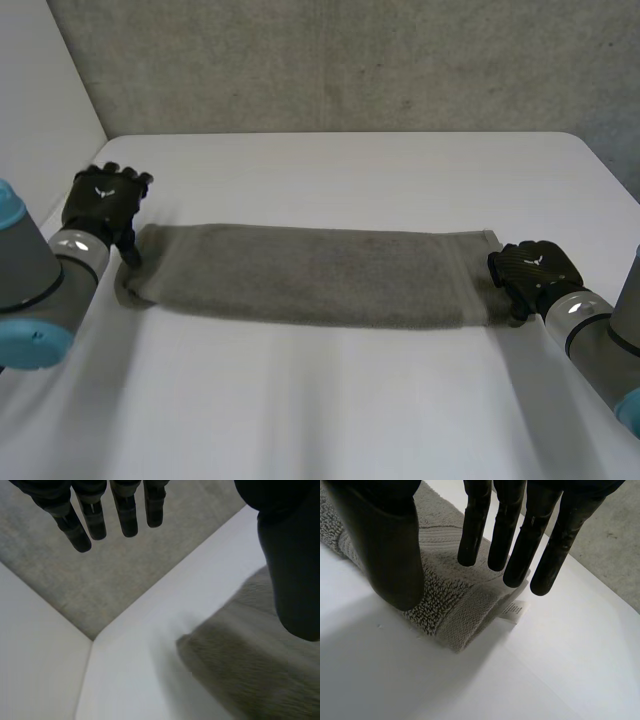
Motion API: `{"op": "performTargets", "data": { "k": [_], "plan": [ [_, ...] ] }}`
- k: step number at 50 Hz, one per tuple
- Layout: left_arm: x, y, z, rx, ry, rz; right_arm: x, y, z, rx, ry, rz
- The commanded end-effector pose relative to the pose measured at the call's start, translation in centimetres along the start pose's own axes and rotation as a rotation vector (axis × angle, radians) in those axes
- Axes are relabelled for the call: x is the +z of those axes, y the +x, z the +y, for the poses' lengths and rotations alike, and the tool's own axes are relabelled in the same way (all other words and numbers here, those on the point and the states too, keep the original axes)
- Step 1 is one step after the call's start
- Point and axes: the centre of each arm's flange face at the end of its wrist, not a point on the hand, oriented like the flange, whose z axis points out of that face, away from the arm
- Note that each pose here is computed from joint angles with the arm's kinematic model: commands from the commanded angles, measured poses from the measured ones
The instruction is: Fold the towel.
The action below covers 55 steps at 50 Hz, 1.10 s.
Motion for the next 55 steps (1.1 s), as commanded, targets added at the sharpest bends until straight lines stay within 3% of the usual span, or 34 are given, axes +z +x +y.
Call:
{"op": "performTargets", "data": {
  "k": [1,14,22,28,32,36,42,45,47,48,50,53,55],
  "plan": [
    [-2.3,1.8,1.6,-0.003,-0.009,0.044,0.2,0.0,0.1,-0.001,0.000,0.000],
    [-3.1,2.3,1.7,-0.001,0.060,0.023,0.6,-0.5,1.1,-0.010,-0.032,-0.022],
    [-3.5,2.5,1.3,-0.062,0.070,0.030,1.4,0.5,1.4,-0.038,-0.040,0.009],
    [-3.6,2.0,0.5,-0.149,0.096,0.018,2.2,3.6,1.5,-0.018,-0.046,0.089],
    [-3.8,1.3,-0.3,-0.207,0.120,0.004,2.1,8.0,1.7,-0.016,-0.053,0.192],
    [-3.9,1.0,-0.8,-0.232,0.136,-0.001,1.6,13.4,1.5,-0.116,-0.051,0.320],
    [-4.2,1.1,-1.0,-0.238,0.139,0.004,1.8,16.4,-1.1,-0.246,0.003,0.362],
    [-4.3,1.4,-1.0,-0.236,0.139,0.013,1.7,16.1,-2.5,-0.250,0.031,0.351],
    [-4.4,1.6,-0.9,-0.234,0.138,0.019,1.6,13.2,-6.7,-0.265,0.140,0.281],
    [-4.4,1.6,-0.9,-0.234,0.138,0.019,1.6,13.2,-6.7,-0.265,0.140,0.280],
    [-4.5,1.6,-0.9,-0.234,0.138,0.021,1.2,8.9,-10.6,-0.280,0.261,0.192],
    [-4.5,1.7,-0.9,-0.234,0.135,0.022,0.8,6.3,-12.3,-0.297,0.322,0.134],
    [-4.6,1.9,-0.9,-0.233,0.137,0.026,-0.6,0.2,-15.1,-0.338,0.431,0.015]
  ]
}}
